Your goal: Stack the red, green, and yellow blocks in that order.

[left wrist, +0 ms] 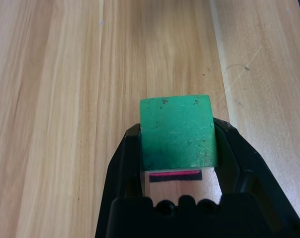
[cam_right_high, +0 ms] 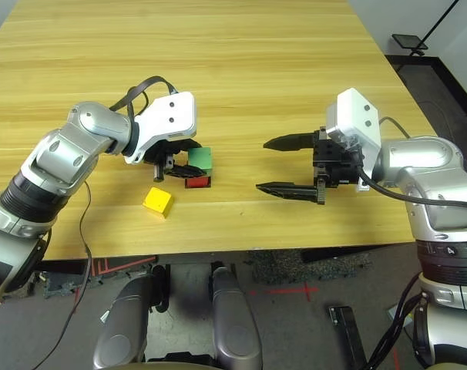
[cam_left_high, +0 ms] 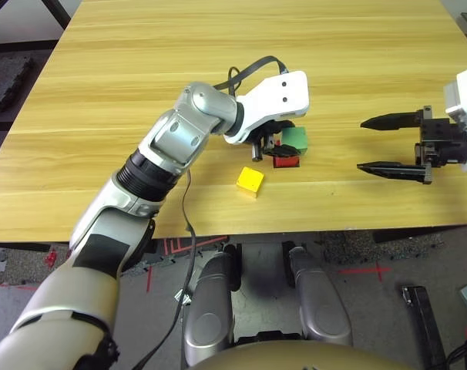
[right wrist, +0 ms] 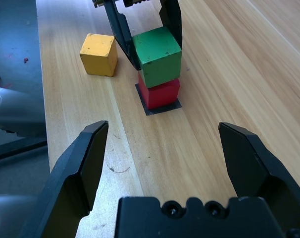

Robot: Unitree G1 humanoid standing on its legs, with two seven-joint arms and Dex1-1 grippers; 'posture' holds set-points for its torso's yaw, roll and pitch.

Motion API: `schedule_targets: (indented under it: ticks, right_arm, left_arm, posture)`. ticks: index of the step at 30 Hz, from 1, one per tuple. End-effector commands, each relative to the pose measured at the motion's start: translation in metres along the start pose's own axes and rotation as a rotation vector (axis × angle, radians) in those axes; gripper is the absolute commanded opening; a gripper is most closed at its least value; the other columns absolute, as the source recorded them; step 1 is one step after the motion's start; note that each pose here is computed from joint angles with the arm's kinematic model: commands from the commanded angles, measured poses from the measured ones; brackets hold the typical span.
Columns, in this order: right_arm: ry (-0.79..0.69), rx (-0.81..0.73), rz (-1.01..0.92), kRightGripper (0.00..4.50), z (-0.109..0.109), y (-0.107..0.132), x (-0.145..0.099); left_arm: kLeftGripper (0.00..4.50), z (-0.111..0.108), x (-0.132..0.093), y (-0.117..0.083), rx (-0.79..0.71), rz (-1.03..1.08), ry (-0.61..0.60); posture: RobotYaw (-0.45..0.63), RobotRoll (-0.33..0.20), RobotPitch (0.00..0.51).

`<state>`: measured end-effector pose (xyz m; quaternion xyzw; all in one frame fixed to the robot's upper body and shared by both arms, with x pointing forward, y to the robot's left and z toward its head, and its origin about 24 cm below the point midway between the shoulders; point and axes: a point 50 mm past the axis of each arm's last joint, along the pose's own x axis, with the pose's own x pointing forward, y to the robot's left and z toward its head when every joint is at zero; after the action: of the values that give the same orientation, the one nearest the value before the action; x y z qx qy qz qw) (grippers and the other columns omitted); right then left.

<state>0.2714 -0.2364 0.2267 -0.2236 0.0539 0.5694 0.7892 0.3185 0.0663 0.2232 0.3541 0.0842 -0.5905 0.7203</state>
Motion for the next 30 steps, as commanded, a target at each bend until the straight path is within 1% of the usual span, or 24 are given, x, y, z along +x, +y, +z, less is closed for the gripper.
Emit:
schedule_targets:
  ticks: [1, 15, 28, 30]
  right_arm:
    - [0.001, -0.007, 0.018, 4.50, 0.0002, -0.0003, 0.0027]
    - [-0.008, -0.008, 0.024, 4.50, 0.0002, -0.0009, 0.0055]
    - [-0.019, -0.002, 0.019, 4.50, -0.0010, -0.0031, 0.0091]
    - [-0.019, -0.003, 0.020, 4.50, -0.0010, -0.0034, 0.0093]
  left_arm:
    - [2.05, -0.0029, 0.0053, -0.0045, 0.007, -0.016, 0.009]
    - [2.05, -0.0047, 0.0089, -0.0022, 0.014, -0.008, 0.018]
    - [2.05, -0.0017, 0.0085, -0.0025, 0.010, -0.015, 0.024]
    - [2.78, -0.0019, 0.0089, -0.0019, 0.011, -0.013, 0.027]
  posture:
    - [0.13, 0.091, 0.268]
    - [0.13, 0.090, 0.272]
    - [0.14, 0.091, 0.274]
    - [0.14, 0.090, 0.275]
